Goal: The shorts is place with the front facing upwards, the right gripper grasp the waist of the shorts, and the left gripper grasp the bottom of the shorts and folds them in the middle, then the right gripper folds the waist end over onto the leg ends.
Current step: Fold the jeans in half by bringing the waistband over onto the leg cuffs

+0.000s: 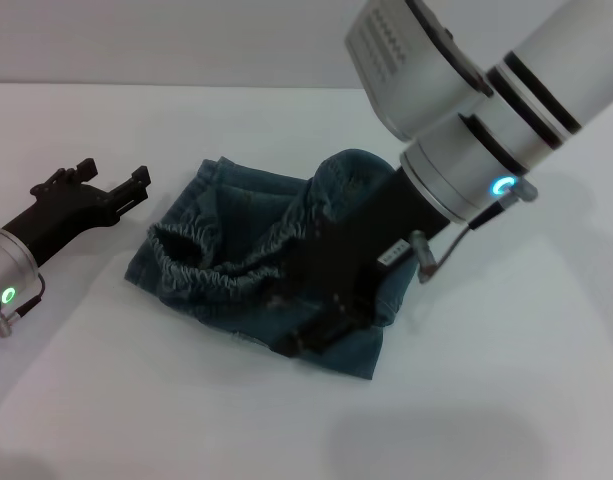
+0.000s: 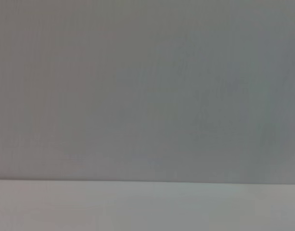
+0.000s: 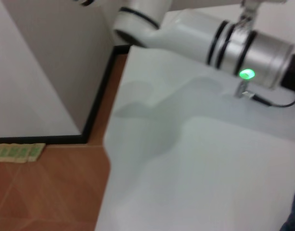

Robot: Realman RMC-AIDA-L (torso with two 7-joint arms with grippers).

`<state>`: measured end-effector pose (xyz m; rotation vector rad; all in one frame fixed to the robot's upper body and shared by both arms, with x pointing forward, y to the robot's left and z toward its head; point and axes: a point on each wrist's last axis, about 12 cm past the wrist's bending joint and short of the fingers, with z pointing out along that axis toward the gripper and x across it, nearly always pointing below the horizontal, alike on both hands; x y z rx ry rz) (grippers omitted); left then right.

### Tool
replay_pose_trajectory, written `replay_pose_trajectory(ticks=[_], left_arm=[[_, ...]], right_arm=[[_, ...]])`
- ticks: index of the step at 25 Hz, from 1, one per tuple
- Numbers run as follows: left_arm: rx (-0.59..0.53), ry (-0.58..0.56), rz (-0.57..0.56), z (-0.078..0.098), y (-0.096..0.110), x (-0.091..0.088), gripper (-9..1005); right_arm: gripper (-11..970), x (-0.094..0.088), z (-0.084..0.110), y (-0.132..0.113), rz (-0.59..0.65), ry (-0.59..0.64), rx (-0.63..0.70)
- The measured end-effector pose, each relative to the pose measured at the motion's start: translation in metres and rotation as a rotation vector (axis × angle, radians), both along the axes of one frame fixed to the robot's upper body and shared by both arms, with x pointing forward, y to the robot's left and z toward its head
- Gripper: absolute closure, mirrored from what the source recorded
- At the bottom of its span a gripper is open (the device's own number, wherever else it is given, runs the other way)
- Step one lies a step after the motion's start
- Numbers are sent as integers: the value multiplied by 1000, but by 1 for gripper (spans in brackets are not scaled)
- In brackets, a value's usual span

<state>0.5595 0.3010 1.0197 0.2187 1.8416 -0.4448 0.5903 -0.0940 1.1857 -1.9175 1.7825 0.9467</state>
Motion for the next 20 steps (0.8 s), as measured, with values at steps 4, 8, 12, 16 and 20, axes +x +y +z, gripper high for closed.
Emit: replay_pose_trajectory(ticks=[4, 8, 12, 16, 20], left_arm=[[0, -6, 0, 1, 0, 1, 164], [-3, -7, -1, 2, -2, 3, 164], [-6, -5, -3, 2, -3, 3, 164], [-10, -2, -4, 1, -5, 2, 164], [-16, 6, -3, -1, -5, 0, 164]], right_arm=[[481, -2, -13, -10, -11, 23, -58], [481, -2, -27, -17, -41, 33, -113], [481, 2, -32, -19, -70, 20, -127], [481, 7, -34, -20, -113, -8, -138], [481, 16, -33, -18, -180, -43, -170]])
